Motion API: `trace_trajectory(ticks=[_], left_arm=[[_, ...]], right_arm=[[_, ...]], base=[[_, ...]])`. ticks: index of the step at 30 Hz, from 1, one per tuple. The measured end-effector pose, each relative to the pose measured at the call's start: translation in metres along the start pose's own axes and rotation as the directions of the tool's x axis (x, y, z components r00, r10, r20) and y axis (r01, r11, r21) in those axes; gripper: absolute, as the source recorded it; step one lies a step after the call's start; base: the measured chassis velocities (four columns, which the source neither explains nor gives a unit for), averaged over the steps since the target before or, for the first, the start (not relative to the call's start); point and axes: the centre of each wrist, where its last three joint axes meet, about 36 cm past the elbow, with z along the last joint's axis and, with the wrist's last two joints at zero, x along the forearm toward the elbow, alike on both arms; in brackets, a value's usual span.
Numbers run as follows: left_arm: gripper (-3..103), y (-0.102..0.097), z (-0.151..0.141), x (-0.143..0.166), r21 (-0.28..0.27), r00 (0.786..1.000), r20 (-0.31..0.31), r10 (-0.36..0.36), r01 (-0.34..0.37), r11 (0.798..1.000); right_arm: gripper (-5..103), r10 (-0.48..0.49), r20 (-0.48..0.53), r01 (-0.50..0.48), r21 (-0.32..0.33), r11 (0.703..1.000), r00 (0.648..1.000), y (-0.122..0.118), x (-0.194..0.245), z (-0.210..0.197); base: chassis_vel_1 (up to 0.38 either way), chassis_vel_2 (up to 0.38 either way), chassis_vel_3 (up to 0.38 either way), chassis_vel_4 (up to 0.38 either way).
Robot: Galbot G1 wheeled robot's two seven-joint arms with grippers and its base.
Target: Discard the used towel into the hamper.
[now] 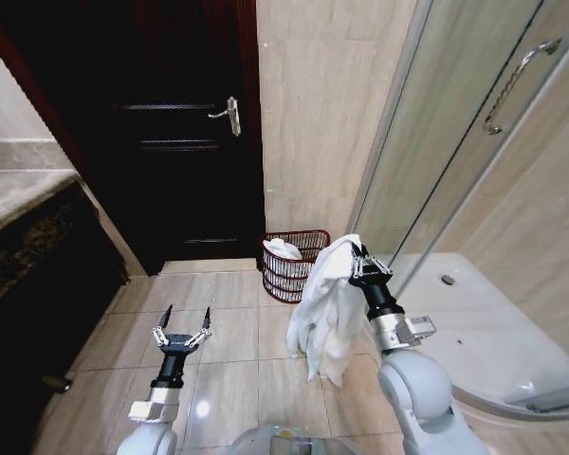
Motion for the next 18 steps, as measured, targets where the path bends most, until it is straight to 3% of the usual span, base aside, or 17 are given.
trace_trajectory(ticks=[18], left_arm=[[100, 0.0002, 0.0017, 0.0020, -0.005, 1.000, -0.002, 0.003, -0.003, 1.000]], right_arm=[[2, -0.019, -0.009, 0.019, 0.011, 1.000, 1.000, 0.0018, 0.0041, -0.0030]], base=[[0.000, 0.000, 0.000, 0.000]])
